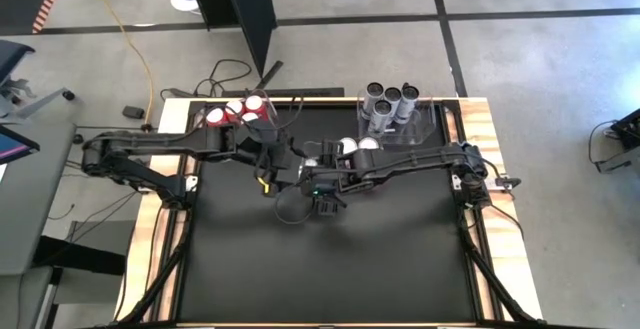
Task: Sort soda cans
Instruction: Adjust the pink-white soda can
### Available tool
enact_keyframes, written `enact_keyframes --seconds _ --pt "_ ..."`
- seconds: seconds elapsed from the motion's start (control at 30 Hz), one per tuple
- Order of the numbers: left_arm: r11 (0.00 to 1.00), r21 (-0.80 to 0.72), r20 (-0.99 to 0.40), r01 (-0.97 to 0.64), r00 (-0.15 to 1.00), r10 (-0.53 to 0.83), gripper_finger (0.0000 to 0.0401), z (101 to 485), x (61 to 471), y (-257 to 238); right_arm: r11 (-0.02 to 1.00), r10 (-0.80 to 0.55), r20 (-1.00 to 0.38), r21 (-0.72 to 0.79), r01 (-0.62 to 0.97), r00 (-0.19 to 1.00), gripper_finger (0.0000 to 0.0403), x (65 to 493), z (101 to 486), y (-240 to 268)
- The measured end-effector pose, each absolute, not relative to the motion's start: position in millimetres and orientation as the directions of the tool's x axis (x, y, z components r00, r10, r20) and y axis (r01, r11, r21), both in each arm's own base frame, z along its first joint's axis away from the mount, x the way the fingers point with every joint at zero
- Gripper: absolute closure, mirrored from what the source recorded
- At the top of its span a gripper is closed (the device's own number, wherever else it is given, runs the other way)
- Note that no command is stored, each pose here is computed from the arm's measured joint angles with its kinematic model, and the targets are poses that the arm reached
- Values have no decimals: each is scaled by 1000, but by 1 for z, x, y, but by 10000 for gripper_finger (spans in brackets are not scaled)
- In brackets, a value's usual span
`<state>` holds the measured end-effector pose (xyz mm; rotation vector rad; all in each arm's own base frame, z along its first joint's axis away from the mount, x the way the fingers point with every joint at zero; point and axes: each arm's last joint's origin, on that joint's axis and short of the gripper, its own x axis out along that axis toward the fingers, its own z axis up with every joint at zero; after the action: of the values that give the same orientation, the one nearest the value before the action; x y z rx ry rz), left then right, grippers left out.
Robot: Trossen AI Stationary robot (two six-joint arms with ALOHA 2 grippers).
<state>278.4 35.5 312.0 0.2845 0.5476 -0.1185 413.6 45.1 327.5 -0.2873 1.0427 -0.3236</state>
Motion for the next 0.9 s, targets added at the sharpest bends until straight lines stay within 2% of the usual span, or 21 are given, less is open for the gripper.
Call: enact_keyframes --seconds 0.13,0.4,0.5,0.63,0.83,0.9 --pt "957 244 -486 158 874 -20 24 314 284 37 916 -391 -781 -385 118 487 171 416 329 45" --pt "963 223 -500 153 866 -22 26 303 295 39 916 -388 -771 -383 120 505 172 418 330 45" --pt "963 221 -490 155 871 -27 47 299 302 40 914 -390 -775 -393 104 498 172 417 329 45" --pt "962 221 -509 161 860 -27 98 293 306 41 914 -393 -778 -390 113 491 172 417 328 46" --pt "958 235 -512 162 859 -20 99 293 306 41 914 -393 -777 -390 115 491 172 417 328 46" --pt "956 248 -520 156 854 -4 99 295 303 41 911 -400 -772 -395 120 495 155 417 328 46"
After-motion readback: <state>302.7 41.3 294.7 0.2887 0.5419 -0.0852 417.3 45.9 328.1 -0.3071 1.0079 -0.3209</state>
